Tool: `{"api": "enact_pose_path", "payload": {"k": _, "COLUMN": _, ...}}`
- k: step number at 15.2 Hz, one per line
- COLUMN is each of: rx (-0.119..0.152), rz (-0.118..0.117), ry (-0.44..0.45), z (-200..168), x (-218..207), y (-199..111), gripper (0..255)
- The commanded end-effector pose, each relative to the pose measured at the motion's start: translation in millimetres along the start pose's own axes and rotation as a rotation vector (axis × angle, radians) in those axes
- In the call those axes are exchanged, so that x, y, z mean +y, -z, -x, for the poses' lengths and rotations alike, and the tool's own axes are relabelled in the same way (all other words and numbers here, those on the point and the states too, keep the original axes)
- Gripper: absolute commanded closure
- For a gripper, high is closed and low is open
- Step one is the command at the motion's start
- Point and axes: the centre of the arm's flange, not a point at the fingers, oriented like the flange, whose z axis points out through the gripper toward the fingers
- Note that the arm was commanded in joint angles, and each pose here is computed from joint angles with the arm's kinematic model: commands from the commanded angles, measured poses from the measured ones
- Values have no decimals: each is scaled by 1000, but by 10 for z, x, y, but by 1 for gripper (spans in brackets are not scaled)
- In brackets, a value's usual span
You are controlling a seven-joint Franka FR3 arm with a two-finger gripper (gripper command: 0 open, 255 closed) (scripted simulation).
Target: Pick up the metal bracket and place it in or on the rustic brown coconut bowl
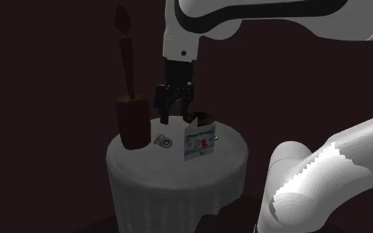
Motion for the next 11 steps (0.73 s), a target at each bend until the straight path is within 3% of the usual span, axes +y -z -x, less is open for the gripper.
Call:
{"api": "enact_pose_path", "payload": {"k": 1, "rx": 0, "rz": 0, "ry": 0, "z": 0, "x": 0, "y": 0, "gripper": 0}}
{"api": "enact_pose_path", "payload": {"k": 11, "rx": 42, "rz": 135, "ry": 90, "z": -601, "x": 582, "y": -831, "gripper": 0}}
